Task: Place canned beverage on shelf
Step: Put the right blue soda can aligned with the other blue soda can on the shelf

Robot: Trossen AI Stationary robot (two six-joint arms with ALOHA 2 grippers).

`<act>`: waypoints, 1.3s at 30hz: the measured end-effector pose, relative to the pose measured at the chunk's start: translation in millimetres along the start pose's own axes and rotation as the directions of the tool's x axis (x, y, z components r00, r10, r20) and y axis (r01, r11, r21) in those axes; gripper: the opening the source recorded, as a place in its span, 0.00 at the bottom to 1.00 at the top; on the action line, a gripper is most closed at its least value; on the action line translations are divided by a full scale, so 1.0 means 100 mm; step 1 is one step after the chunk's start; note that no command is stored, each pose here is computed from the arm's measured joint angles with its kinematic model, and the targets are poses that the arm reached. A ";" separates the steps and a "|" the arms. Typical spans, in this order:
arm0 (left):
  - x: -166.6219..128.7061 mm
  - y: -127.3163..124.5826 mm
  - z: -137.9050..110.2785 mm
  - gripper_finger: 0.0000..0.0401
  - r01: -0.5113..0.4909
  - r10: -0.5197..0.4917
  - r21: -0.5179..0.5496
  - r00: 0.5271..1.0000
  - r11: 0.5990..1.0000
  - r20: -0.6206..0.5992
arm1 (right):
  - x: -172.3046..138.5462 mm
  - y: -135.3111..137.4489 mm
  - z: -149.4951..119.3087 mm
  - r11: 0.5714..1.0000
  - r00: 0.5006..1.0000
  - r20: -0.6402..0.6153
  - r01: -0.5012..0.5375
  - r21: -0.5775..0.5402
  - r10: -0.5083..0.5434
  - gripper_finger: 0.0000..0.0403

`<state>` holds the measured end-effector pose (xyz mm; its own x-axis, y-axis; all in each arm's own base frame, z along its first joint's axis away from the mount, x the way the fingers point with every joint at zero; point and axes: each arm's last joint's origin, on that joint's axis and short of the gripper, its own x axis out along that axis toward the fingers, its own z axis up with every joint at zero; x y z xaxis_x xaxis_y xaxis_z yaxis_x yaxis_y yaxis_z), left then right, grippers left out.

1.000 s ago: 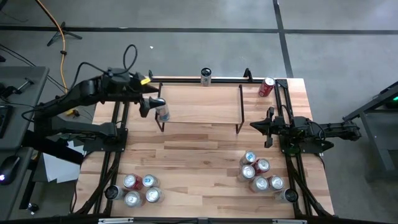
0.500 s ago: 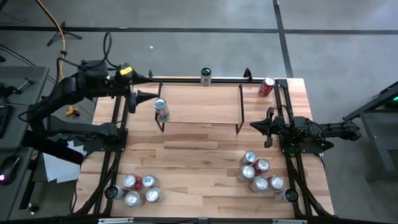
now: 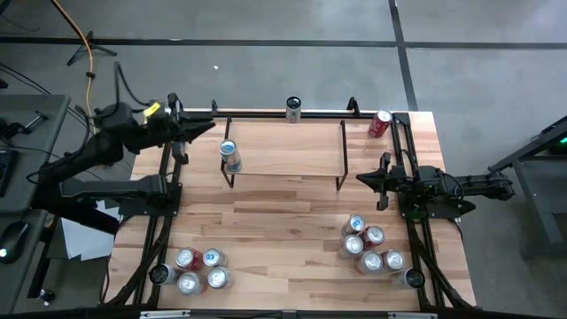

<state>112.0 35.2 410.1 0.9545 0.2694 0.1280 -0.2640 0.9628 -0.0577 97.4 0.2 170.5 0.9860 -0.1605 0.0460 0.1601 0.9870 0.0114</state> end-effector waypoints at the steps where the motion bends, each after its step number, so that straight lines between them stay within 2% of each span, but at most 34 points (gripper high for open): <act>1: -0.01 0.00 0.01 0.03 0.001 -0.001 -0.001 1.000 1.000 0.020 | 0.00 0.00 0.00 1.000 1.000 0.000 0.000 0.000 0.000 0.00; 9: -0.02 0.02 0.04 0.02 -0.066 0.068 -0.045 0.996 0.997 0.055 | 0.00 0.00 0.00 1.000 1.000 0.000 0.000 0.000 0.000 0.00; 13: -0.02 0.02 0.03 0.01 -0.069 0.076 -0.109 0.996 0.992 0.054 | 0.00 0.00 0.01 1.000 1.000 0.011 0.001 0.003 -0.001 0.00; 14: -0.02 0.02 0.03 0.00 -0.069 0.076 -0.122 0.996 0.990 0.054 | 0.00 0.00 0.04 1.000 0.999 0.042 0.008 0.013 -0.008 0.00; 16: -0.02 0.02 0.04 0.00 -0.063 0.073 -0.144 0.995 0.988 0.064 | -0.01 -0.02 0.17 0.990 0.984 0.175 0.009 0.138 -0.034 0.00; 18: -0.02 0.02 0.06 0.00 -0.060 0.072 -0.146 0.994 0.987 0.079 | -0.07 -0.04 0.36 0.947 0.931 0.359 -0.057 0.316 -0.064 0.00; 21: -0.02 0.02 0.08 0.00 -0.057 0.071 -0.137 0.992 0.989 0.100 | -0.18 -0.10 0.56 0.846 0.807 0.549 -0.123 0.519 -0.219 0.00; 23: -0.02 0.02 0.08 0.01 -0.065 0.077 -0.115 0.991 0.991 0.106 | -0.26 -0.15 0.65 0.772 0.722 0.607 -0.163 0.614 -0.331 0.00; 25: -0.02 0.02 0.08 0.01 -0.070 0.081 -0.106 0.991 0.992 0.106 | -0.28 -0.18 0.70 0.716 0.693 0.590 -0.151 0.681 -0.415 0.00; 26: -0.02 0.02 0.08 0.01 -0.070 0.081 -0.106 0.991 0.992 0.106 | -0.28 -0.18 0.74 0.697 0.692 0.582 -0.160 0.699 -0.426 0.00; 28: -0.02 0.02 0.08 0.01 -0.070 0.081 -0.105 0.991 0.992 0.105 | -0.26 -0.17 0.89 0.690 0.710 0.581 -0.187 0.700 -0.397 0.00; 30: -0.02 0.02 0.08 0.01 -0.070 0.081 -0.104 0.991 0.992 0.105 | -0.17 -0.14 1.01 0.700 0.768 0.530 -0.153 0.697 -0.359 0.00; 33: -0.02 0.02 0.08 0.01 -0.070 0.081 -0.104 0.991 0.992 0.104 | 0.00 -0.10 1.20 0.730 0.868 0.361 0.001 0.684 -0.340 0.04; 35: -0.02 0.02 0.07 0.01 -0.063 0.072 -0.102 0.993 0.993 0.096 | 0.11 -0.08 1.33 0.734 0.919 0.215 0.106 0.670 -0.329 0.11; 37: -0.02 0.01 0.06 0.01 -0.050 0.059 -0.102 0.995 0.994 0.084 | 0.20 -0.06 1.44 0.728 0.946 0.042 0.219 0.650 -0.322 0.21; 39: -0.02 0.01 0.05 0.01 -0.032 0.039 -0.100 0.997 0.994 0.073 | 0.27 -0.04 1.55 0.713 0.945 -0.130 0.312 0.628 -0.300 0.33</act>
<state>108.9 35.5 415.1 0.9306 0.3078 0.1979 -0.2790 0.9468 -0.1606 116.3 -8.3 326.4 0.8901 -0.4468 -0.0894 0.3921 0.6513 0.6497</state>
